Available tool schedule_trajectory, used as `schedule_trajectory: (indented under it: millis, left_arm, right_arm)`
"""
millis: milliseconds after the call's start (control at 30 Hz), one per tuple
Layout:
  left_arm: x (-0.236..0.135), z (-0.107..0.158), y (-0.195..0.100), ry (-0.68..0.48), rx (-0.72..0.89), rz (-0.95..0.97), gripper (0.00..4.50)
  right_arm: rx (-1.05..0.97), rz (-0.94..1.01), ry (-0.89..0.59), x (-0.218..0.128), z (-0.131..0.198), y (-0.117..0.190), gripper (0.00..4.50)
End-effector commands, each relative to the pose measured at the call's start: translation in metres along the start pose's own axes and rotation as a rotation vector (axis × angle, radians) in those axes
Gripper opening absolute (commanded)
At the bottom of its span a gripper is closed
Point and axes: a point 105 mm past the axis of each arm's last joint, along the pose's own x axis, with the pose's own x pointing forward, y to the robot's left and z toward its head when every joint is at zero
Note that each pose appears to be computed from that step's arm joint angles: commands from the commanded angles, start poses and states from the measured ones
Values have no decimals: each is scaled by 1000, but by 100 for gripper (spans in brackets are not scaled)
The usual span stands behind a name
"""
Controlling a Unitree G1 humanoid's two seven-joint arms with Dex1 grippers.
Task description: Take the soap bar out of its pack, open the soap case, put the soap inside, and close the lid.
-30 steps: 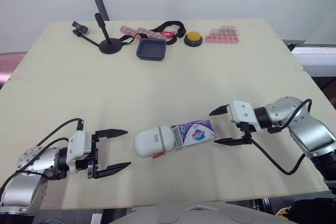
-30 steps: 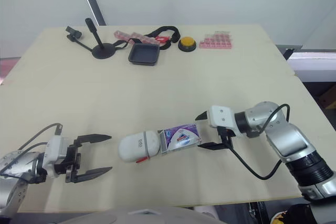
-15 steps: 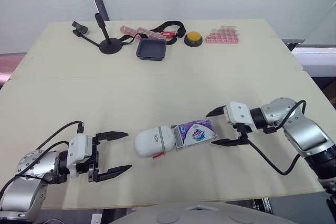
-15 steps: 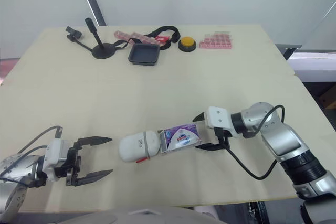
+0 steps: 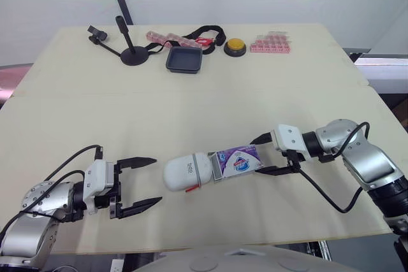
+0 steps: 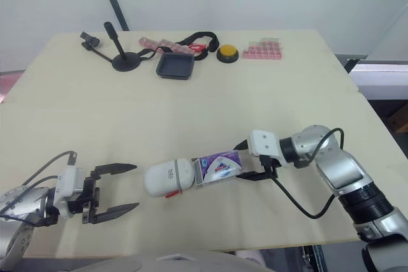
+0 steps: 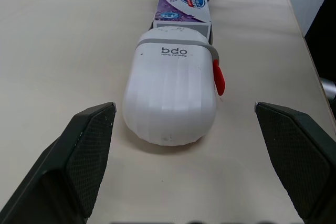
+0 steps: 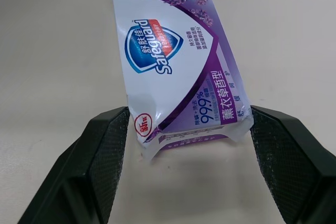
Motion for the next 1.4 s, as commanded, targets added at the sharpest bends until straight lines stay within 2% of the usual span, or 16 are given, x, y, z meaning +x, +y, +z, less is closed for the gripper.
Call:
schedule_trajectory:
  millis: [33, 367, 467, 567, 967, 1200, 1400]
  left_arm:
    - [3, 6, 0, -15, 20, -6, 450]
    - [4, 6, 0, -20, 20, 0, 450]
    - [4, 6, 1, -21, 21, 2, 450]
    - [5, 6, 1, -21, 25, 0, 450]
    - [2, 1, 0, -15, 24, -6, 450]
    - [3, 1, 6, -15, 24, 2, 450]
    - [5, 2, 8, -17, 27, -1, 450]
  right_arm:
    - [-20, 3, -11, -3, 3, 0, 371]
    - [-12, -13, -25, -2, 3, 0, 371]
    - [-5, -17, -26, -3, 3, 0, 296]
    - [2, -40, -28, -4, 2, -3, 197]
    - [4, -31, -28, -14, 9, -1, 197]
    - [27, -26, 103, -53, 24, -9, 197]
    - [2, -41, 247, -72, 21, -19, 197]
